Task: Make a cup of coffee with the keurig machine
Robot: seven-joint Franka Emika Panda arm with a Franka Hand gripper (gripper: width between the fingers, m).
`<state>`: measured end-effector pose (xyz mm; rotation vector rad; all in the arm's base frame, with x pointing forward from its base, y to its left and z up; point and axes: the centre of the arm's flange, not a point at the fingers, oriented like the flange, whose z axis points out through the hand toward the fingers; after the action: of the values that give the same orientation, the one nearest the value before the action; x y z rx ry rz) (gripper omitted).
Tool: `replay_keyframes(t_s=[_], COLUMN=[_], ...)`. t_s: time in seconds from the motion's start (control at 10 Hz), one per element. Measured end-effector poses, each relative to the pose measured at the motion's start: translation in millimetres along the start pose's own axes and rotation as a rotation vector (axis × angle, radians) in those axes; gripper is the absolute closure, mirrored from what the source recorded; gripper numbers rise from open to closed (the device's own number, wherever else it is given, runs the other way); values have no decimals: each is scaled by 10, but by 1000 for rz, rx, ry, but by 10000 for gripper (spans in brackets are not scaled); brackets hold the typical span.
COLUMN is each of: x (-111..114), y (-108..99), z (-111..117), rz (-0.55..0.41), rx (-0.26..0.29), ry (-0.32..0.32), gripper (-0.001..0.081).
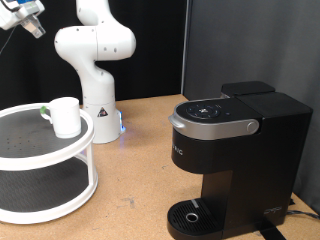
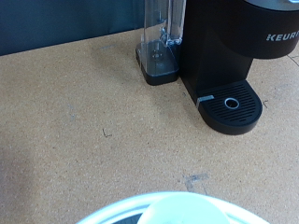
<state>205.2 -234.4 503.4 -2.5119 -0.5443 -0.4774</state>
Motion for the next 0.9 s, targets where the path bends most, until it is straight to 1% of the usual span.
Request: replay_keyframes(t_s=[0.3,0.5,0.9], x=[-94,-126,-203], y=[80,145,280], z=[19,103,338], rz=[-4,-2,-2], rx=[8,6,-39], ry=[-1,2,-7], gripper=[805,805,805])
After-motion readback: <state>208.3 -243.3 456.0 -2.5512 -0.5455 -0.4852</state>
